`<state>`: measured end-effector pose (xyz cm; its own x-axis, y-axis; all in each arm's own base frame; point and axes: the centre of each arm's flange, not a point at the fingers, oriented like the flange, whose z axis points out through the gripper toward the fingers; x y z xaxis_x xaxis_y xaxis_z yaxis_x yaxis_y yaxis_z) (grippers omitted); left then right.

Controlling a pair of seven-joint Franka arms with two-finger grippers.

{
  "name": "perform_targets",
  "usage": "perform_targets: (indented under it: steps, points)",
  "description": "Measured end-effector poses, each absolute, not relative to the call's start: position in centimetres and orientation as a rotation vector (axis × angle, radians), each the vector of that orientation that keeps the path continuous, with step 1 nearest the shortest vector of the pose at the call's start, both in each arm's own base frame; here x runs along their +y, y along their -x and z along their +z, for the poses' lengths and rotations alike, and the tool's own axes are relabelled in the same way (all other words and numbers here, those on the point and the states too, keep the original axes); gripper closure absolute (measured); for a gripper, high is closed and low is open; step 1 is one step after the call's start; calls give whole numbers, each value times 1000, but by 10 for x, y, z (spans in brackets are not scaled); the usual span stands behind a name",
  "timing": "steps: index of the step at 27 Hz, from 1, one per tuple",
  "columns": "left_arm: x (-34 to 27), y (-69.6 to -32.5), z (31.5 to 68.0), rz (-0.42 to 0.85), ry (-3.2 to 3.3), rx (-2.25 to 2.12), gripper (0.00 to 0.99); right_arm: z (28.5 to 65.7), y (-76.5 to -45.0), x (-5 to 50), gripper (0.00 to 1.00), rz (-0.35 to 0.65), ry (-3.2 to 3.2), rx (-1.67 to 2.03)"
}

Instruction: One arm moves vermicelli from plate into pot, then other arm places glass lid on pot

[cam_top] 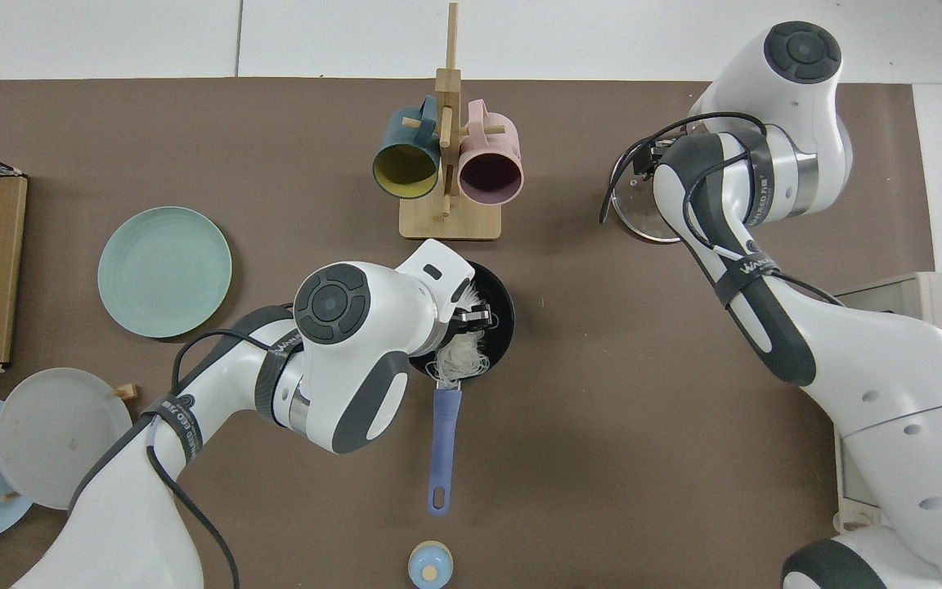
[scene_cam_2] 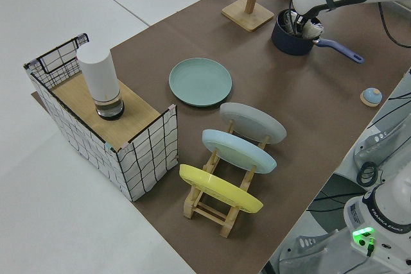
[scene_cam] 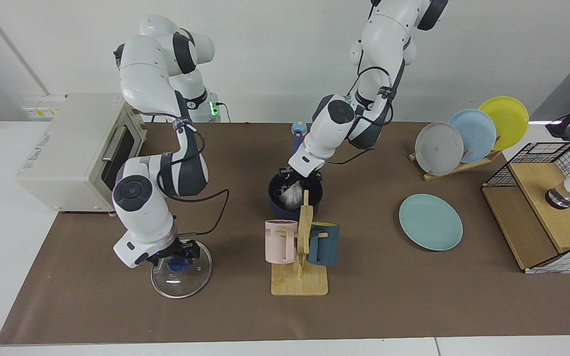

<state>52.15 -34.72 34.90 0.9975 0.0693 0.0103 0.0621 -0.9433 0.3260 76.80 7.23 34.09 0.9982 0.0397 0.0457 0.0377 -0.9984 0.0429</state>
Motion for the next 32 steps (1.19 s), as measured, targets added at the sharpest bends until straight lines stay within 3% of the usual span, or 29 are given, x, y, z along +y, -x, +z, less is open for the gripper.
perform_targets:
  steps: [17,19,23,27,31,32]
  points:
    - [-339,-544,348,44,-2785,140,643,324,-769,73,35,68,-3090,71]
    - [-339,-545,347,43,-2786,142,648,324,-769,72,110,70,-3085,74]
    - [-338,-545,347,43,-2786,144,648,326,-770,71,361,76,-3077,77]
    - [-336,-547,348,47,-2786,148,639,330,-769,71,388,81,-3073,79]
    - [-336,-549,350,53,-2784,149,449,337,-768,70,388,89,-3072,78]
    - [-335,-550,352,53,-2784,149,348,340,-767,69,388,93,-3072,77]
